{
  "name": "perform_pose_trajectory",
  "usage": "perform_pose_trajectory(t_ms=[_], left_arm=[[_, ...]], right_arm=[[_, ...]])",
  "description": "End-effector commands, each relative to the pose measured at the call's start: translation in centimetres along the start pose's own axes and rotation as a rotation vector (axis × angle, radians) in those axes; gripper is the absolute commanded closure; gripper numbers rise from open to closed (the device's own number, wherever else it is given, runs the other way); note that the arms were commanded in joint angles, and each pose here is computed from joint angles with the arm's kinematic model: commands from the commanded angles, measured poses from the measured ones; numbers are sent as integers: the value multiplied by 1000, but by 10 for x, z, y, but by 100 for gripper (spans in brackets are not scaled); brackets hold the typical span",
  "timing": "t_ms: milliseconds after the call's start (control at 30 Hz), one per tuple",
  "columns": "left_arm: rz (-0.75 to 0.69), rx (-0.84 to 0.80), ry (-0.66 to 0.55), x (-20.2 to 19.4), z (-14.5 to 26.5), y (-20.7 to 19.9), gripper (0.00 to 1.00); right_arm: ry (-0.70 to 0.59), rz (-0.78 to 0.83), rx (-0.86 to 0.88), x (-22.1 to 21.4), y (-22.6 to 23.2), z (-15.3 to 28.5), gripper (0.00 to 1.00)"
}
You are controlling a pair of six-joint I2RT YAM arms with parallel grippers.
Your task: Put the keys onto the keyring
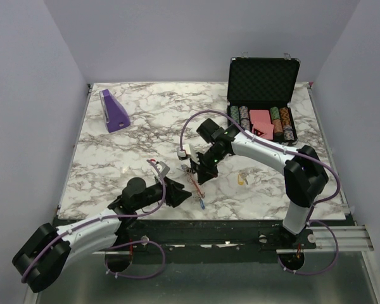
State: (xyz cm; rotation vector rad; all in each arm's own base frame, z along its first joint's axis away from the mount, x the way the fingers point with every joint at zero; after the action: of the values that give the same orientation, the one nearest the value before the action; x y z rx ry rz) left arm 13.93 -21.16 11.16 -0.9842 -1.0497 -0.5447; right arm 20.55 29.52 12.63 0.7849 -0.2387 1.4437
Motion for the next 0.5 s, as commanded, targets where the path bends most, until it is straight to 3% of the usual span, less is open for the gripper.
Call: perform_pose_trajectory(t_ms=[0, 133, 467], left_arm=[[-82, -101, -50, 14, -7, -12, 39], [-88, -124, -46, 16, -13, -14, 44], [-115, -95, -103, 23, -11, -11, 45]], right_arm=[[5, 30, -4, 3, 6, 7, 99], [-1, 36, 12, 4, 9, 7, 99], [-34, 43, 64, 9, 16, 7, 99]])
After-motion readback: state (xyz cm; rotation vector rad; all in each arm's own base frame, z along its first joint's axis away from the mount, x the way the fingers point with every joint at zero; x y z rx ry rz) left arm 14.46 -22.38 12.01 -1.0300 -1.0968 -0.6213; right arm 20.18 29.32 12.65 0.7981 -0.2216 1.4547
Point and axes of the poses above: each gripper's point midway between its finger pads, its own z axis back along the fingers, its own y axis along the line the jaws close on, x = y × z, the point moved 4 cm from there along z, back along the fingers, and after that the axes turned 6 degrees about -z, right-handed, at the moved point
